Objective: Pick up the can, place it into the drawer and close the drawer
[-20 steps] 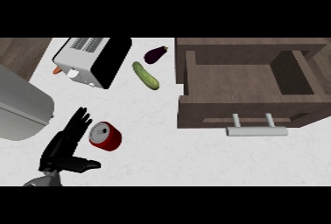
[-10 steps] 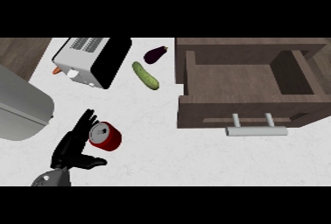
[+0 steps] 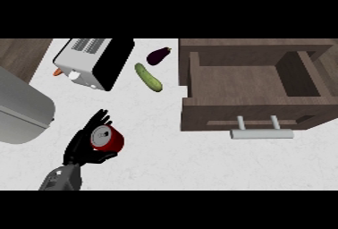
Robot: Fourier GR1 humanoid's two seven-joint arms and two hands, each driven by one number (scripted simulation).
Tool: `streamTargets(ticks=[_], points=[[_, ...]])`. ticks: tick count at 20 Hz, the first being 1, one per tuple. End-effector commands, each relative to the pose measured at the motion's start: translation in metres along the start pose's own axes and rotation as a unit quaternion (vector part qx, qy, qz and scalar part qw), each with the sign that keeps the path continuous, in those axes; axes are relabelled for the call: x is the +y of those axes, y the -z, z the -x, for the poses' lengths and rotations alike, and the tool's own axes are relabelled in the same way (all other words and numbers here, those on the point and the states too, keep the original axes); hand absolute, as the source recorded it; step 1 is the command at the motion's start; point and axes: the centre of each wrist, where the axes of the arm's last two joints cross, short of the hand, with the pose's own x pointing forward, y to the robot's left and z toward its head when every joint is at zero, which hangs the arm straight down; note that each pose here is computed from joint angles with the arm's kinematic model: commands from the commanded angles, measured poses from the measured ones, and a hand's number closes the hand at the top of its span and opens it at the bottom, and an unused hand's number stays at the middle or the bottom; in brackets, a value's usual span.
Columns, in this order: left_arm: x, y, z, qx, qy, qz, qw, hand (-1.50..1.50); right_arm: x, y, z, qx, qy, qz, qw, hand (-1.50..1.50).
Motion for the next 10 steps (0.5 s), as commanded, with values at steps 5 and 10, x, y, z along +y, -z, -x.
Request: streamTargets(ticks=[5, 10], points=[[-0.010, 0.022, -0.010, 0.025, -0.045, 0.073, 0.9961, 1.50, 0.010, -0.011, 0.007, 0.009, 0.010, -0.004, 1.000, -1.50], [-0.043, 0.028, -0.007, -0.031, -0.050, 0.105, 0.9928, 1.50, -0.007, -0.001, 0.005, -0.001, 0.017, -0.003, 1.000, -1.50]])
